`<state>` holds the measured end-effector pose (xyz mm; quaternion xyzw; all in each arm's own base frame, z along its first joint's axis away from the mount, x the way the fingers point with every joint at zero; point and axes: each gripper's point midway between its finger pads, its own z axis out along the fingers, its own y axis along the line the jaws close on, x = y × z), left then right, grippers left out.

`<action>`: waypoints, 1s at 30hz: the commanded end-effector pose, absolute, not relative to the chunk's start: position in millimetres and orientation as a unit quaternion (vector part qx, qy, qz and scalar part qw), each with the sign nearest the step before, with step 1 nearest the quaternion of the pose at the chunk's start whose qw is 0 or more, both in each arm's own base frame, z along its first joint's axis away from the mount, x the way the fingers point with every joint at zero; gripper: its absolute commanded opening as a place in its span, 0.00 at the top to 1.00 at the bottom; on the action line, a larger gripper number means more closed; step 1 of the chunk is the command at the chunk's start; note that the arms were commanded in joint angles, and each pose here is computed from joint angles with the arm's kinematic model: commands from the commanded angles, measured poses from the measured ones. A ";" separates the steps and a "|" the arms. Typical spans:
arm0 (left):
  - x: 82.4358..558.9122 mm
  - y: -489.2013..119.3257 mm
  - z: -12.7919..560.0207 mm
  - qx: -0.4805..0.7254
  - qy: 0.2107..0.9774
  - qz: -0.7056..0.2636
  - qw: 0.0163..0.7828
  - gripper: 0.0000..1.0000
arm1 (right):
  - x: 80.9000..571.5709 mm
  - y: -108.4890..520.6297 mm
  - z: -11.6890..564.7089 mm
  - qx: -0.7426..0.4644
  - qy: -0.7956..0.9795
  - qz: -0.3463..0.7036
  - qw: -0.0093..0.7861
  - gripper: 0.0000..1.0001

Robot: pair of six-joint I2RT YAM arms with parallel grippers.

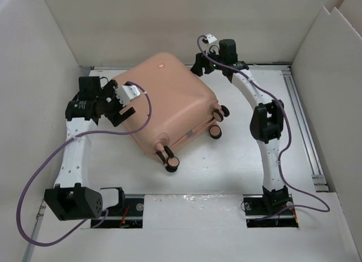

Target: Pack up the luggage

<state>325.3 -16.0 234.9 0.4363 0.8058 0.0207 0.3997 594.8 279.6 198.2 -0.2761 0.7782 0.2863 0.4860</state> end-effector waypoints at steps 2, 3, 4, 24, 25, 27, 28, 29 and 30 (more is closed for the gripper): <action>282.5 -63.4 272.2 0.645 0.657 -0.021 0.389 0.13 | 560.8 274.9 281.9 -0.277 0.726 0.346 0.526 0.29; 277.2 -71.7 288.7 0.673 0.622 -0.019 0.400 0.11 | 563.4 256.5 282.9 -0.257 0.734 0.333 0.534 0.29; 273.0 -81.0 294.7 0.698 0.590 -0.023 0.405 0.10 | 568.9 225.5 285.4 -0.236 0.741 0.315 0.545 0.29; 139.5 -215.1 219.1 0.916 0.287 -0.068 0.271 0.01 | 386.5 69.5 187.4 -0.162 0.844 0.230 0.456 0.26; 144.1 -217.8 217.0 0.917 0.289 -0.062 0.269 0.01 | 381.7 69.8 184.3 -0.162 0.845 0.231 0.454 0.25; 157.8 -219.7 218.0 0.918 0.288 -0.038 0.270 0.01 | 369.5 72.6 177.9 -0.159 0.846 0.238 0.450 0.25; 163.2 -218.4 214.5 0.920 0.289 -0.031 0.262 0.01 | 365.8 72.9 175.4 -0.159 0.847 0.239 0.448 0.25; 165.9 -218.2 212.5 0.923 0.286 -0.025 0.257 0.01 | 361.6 73.3 174.3 -0.159 0.846 0.238 0.450 0.25; 168.7 -213.5 202.2 0.927 0.291 -0.024 0.235 0.01 | 359.5 73.4 170.1 -0.158 0.848 0.239 0.446 0.25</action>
